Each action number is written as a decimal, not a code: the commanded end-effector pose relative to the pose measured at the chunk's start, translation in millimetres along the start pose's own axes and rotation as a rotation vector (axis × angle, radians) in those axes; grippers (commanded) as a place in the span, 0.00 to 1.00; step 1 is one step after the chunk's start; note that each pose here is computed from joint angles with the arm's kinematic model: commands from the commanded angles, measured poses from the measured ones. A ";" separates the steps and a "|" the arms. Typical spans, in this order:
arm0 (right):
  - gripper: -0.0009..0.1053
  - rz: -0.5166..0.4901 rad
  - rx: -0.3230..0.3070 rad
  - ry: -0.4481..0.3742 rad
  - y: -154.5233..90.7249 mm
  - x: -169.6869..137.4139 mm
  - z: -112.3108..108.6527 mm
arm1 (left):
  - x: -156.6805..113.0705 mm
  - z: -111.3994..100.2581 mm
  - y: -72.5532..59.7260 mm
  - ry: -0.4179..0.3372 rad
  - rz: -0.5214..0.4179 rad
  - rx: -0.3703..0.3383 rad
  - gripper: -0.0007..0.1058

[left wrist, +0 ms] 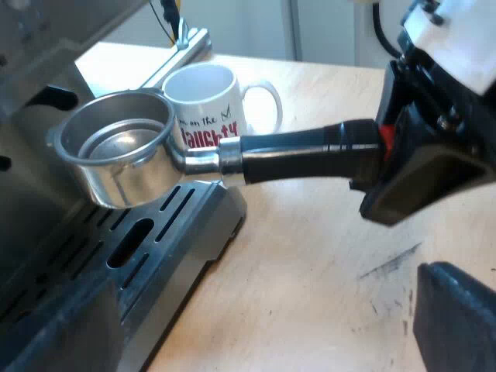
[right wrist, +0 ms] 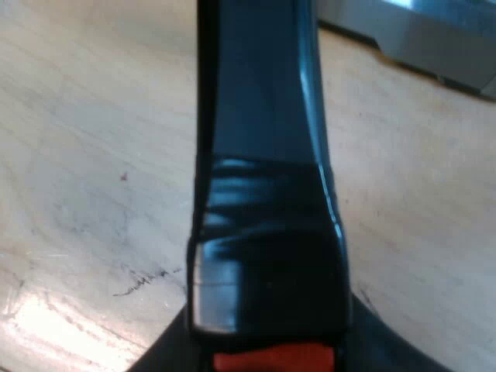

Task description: Grind coffee beans and then tamp

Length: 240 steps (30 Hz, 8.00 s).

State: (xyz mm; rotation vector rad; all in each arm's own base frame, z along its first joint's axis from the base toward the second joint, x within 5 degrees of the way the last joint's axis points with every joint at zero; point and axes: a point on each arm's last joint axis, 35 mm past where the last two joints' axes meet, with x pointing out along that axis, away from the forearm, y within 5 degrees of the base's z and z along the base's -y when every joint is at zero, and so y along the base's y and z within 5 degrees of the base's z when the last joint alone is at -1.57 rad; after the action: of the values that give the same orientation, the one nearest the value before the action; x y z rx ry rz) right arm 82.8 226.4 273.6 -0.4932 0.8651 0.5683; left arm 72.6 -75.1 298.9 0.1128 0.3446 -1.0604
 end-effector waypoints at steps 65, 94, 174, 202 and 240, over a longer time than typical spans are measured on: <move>0.01 0.318 -0.465 -0.090 -6.3 94.8 -45.5 | -19.8 -18.2 -10.0 0.034 -0.019 -0.054 0.74; 0.01 0.311 -0.398 0.030 0.7 124.2 -61.7 | -19.8 -18.2 -10.0 0.034 -0.019 -0.054 0.74; 0.69 0.300 -0.273 -0.261 -39.4 -31.3 20.9 | -46.5 -4.2 -9.8 0.096 0.252 -0.284 0.74; 0.69 0.383 -0.418 -0.672 -21.5 15.9 -3.0 | -35.2 -16.8 26.9 0.238 0.585 -0.511 0.74; 0.69 0.369 -0.408 -0.771 -10.4 76.0 -50.2 | 7.6 -26.5 71.8 0.467 0.630 -0.499 0.74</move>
State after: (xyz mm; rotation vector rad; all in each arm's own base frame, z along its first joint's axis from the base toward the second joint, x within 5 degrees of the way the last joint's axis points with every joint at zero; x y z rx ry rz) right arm 100.8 206.7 182.2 -0.4428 0.1155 1.1808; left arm 127.2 -38.9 267.0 0.0052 0.9263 -0.3137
